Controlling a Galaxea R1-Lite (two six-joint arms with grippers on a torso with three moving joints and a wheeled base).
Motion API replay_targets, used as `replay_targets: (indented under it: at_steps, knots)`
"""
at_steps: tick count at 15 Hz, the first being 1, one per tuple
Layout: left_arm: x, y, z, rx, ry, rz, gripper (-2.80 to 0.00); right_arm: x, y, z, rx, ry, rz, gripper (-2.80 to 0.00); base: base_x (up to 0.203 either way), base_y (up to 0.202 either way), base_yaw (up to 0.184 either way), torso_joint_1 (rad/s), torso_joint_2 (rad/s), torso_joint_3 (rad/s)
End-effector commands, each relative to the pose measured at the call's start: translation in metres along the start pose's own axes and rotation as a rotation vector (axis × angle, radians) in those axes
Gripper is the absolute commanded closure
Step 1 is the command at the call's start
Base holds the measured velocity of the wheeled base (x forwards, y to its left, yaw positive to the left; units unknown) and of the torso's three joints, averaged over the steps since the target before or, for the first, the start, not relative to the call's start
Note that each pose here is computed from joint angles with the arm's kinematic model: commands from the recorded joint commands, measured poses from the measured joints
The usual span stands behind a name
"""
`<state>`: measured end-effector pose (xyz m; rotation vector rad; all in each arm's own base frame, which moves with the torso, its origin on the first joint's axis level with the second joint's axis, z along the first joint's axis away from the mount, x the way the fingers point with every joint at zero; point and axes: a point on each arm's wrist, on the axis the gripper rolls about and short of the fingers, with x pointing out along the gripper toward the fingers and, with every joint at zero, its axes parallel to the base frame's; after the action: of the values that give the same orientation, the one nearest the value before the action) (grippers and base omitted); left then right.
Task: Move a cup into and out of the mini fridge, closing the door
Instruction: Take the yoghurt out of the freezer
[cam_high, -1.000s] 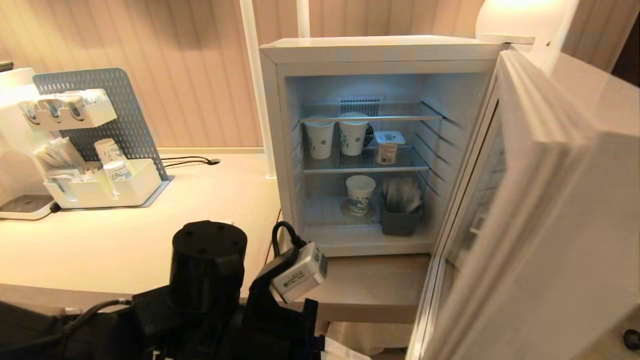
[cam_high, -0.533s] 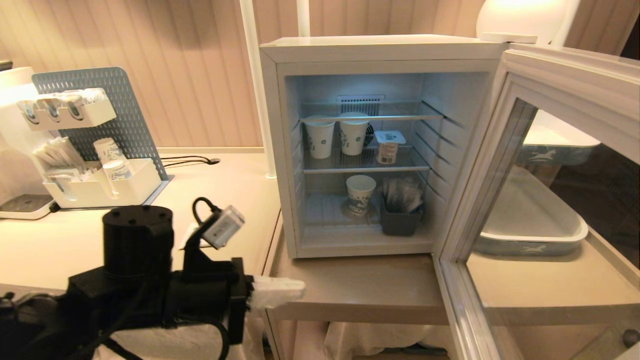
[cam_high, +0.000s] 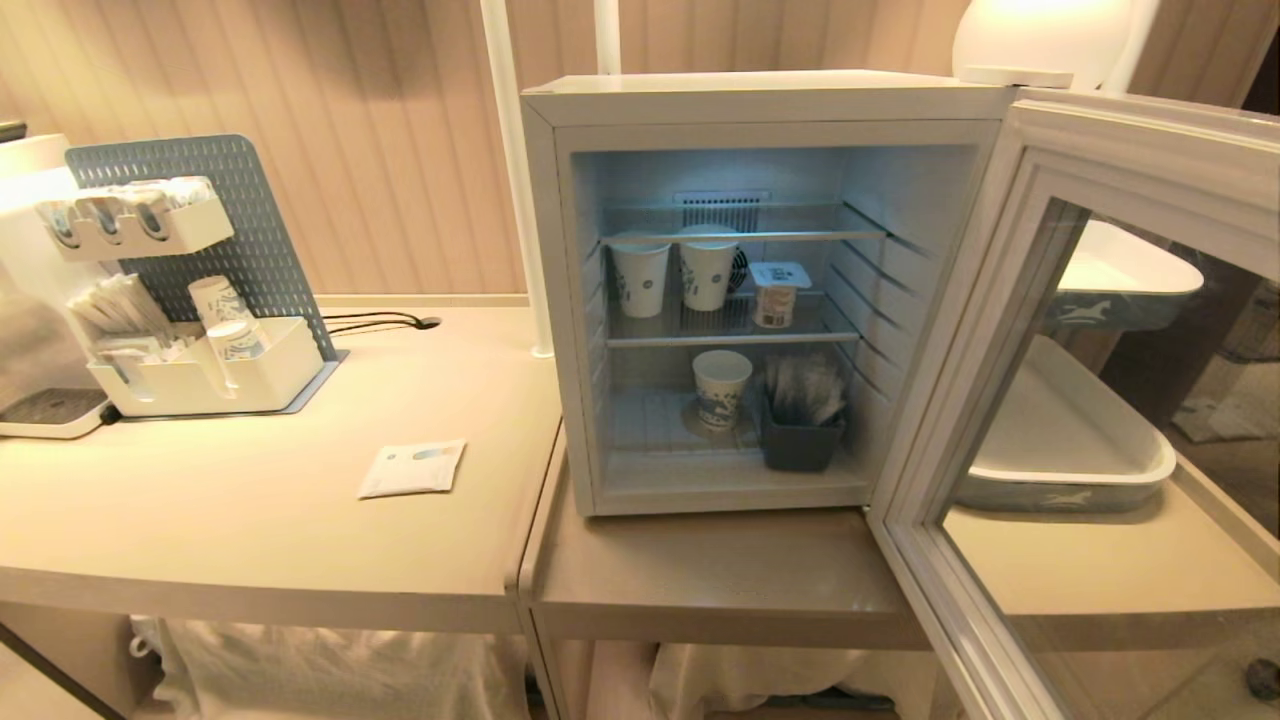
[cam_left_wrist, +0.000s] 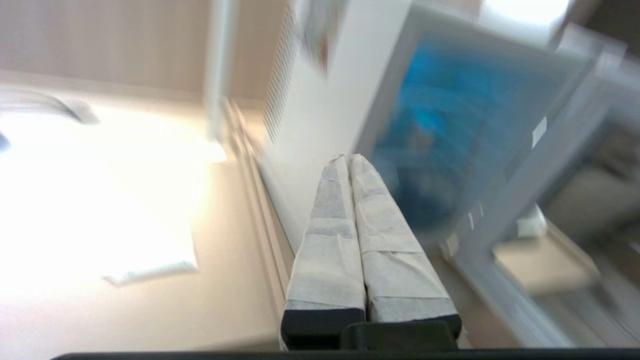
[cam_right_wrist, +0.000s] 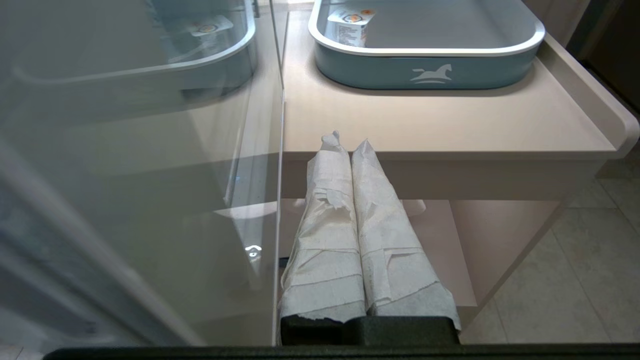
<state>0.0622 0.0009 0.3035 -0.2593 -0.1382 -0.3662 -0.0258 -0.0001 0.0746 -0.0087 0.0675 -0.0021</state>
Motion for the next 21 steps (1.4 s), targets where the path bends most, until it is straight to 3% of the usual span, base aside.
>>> replay_targets:
  at_steps: [1,3,4,5,8,10,11,13,15,16,18,21]
  knots:
    - [-0.08,-0.063,0.028,0.061,-0.116,0.055,0.0,0.0,0.0,0.0,-0.001,0.002,0.001,0.0,0.0,0.0,0.0,0.0,0.0,0.0]
    - [-0.14,-0.106,0.057,0.059,-0.183,0.038,0.0,0.0,0.0,0.0,-0.001,0.003,0.001,0.0,0.0,0.0,0.0,0.0,0.0,0.0]
    - [-0.177,-0.12,0.06,0.039,-0.184,0.035,0.0,0.0,0.0,0.0,-0.001,0.003,0.001,0.0,0.0,0.0,0.0,0.0,0.0,0.0]
    - [-0.207,-0.127,0.053,0.025,-0.164,0.054,0.0,0.0,0.0,0.0,-0.001,0.001,0.001,0.0,0.0,0.0,0.0,0.0,0.0,0.0]
    - [-0.275,-0.134,0.023,0.086,-0.242,0.115,0.0,0.0,0.0,0.0,-0.001,0.002,0.001,0.0,0.0,0.0,0.0,0.0,0.0,0.0]
    - [-0.289,-0.118,-0.015,0.086,-0.184,0.184,0.0,0.0,0.0,0.0,0.0,0.002,0.001,0.0,0.0,0.0,0.0,0.0,0.0,0.0]
    - [-0.283,-0.107,-0.036,0.087,-0.106,0.219,0.0,0.0,0.0,0.0,0.001,0.002,0.001,0.0,0.0,0.0,0.0,0.0,0.0,0.0]
    - [-0.259,-0.082,-0.066,0.016,0.018,0.317,0.0,0.0,0.0,0.0,-0.001,0.002,0.001,0.0,0.0,0.0,0.0,0.0,0.0,0.0]
    - [-0.219,-0.058,-0.083,-0.021,0.02,0.44,0.0,0.0,0.0,0.0,0.001,0.002,0.001,0.0,0.0,0.0,0.0,0.0,0.0,0.0]
    - [-0.192,-0.042,-0.097,-0.013,0.005,0.486,0.0,0.0,0.0,0.0,0.001,0.002,0.001,0.0,0.0,0.0,0.0,0.0,0.0,0.0]
    - [-0.149,-0.011,-0.137,0.068,0.007,0.53,0.0,0.0,0.0,0.0,0.001,0.002,0.001,0.0,0.0,0.0,0.0,0.0,0.0,0.0]
    - [-0.122,0.02,-0.202,0.165,0.078,0.554,0.0,0.0,0.0,0.0,-0.001,0.003,0.001,0.0,0.0,0.0,0.0,0.0,0.0,0.0]
